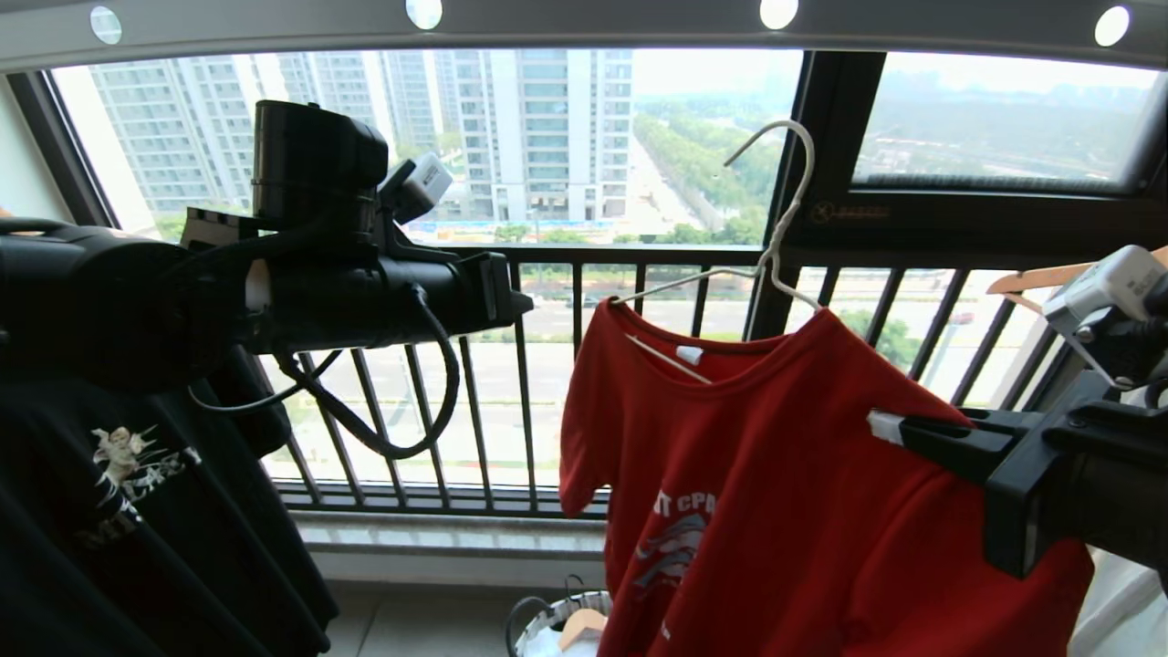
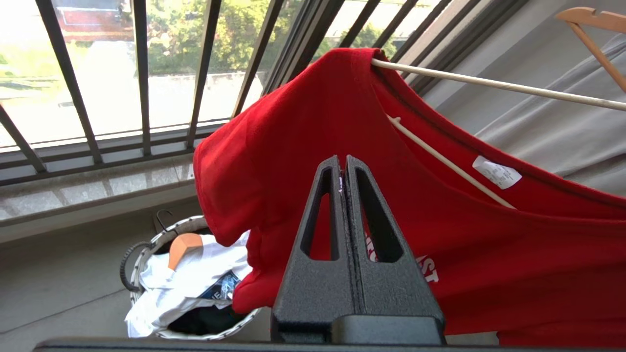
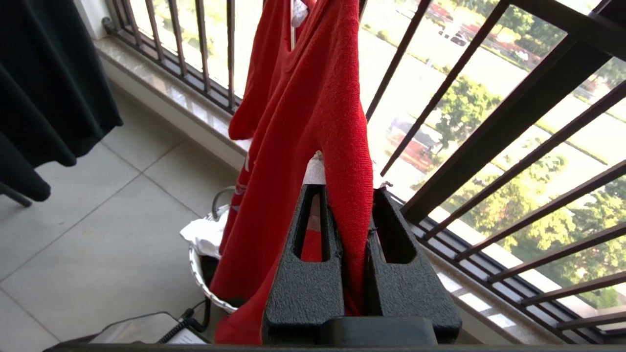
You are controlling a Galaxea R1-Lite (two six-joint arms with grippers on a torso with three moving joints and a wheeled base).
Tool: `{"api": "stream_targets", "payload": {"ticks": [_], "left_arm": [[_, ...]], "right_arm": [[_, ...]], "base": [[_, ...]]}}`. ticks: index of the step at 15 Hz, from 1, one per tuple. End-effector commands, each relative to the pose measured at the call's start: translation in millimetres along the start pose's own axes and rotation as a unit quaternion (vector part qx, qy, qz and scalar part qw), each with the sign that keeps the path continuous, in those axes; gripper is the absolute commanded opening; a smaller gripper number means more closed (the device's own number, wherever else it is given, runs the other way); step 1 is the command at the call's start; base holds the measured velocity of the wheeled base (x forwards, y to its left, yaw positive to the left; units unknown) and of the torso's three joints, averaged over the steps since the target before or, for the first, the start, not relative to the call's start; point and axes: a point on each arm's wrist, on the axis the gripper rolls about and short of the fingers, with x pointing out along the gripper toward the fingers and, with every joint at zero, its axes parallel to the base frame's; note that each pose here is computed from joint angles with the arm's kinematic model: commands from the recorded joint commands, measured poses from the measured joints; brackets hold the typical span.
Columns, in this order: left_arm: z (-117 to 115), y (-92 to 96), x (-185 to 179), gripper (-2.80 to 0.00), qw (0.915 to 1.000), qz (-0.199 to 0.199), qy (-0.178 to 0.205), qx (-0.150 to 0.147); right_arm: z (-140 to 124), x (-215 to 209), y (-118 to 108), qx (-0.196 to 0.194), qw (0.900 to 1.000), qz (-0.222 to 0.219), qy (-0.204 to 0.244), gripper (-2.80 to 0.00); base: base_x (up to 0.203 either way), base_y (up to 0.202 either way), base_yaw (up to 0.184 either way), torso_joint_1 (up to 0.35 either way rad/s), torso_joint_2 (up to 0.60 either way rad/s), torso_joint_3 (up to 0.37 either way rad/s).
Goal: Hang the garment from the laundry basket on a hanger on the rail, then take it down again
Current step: Hang the clothes rack on the clothesline
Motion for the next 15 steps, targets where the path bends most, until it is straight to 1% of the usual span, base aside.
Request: {"api": "stream_targets", "payload": {"ticks": [1, 3, 7, 10, 15], "left_arm": [[1, 3.0, 1, -2.80, 1.0000, 0.004, -0.001, -0.003], [-1, 5.6, 8, -2.80, 1.0000, 0.007, 0.005, -0.004], [-11, 19.9, 29, -2.80, 0.9993, 0.023, 0.028, -0.011], [-12, 26.4, 33, -2.80, 0.9990, 0.031, 0.029, -0.013], [-10, 27.1, 31, -2.80, 0.9991, 0.031, 0.026, -0.011]], "right_arm": [[3, -13, -3, 0.003, 1.000, -0.005, -0.021, -2.80], [5, -20, -5, -0.003, 0.999, -0.007, -0.034, -2.80], [7, -23, -5, -0.030, 0.999, -0.007, -0.042, -2.80], [13, -27, -7, -0.033, 0.998, -0.010, -0.055, -2.80], [20, -39, -10, -0.049, 0.996, -0.018, -0.079, -2.80]], "base": [[0.000, 0.000, 0.000, 0.000, 0.00, 0.000], [0.000, 0.000, 0.000, 0.000, 0.00, 0.000], [0.000, 0.000, 0.000, 0.000, 0.00, 0.000], [0.000, 0.000, 0.000, 0.000, 0.00, 0.000], [0.000, 0.000, 0.000, 0.000, 0.00, 0.000]]}}
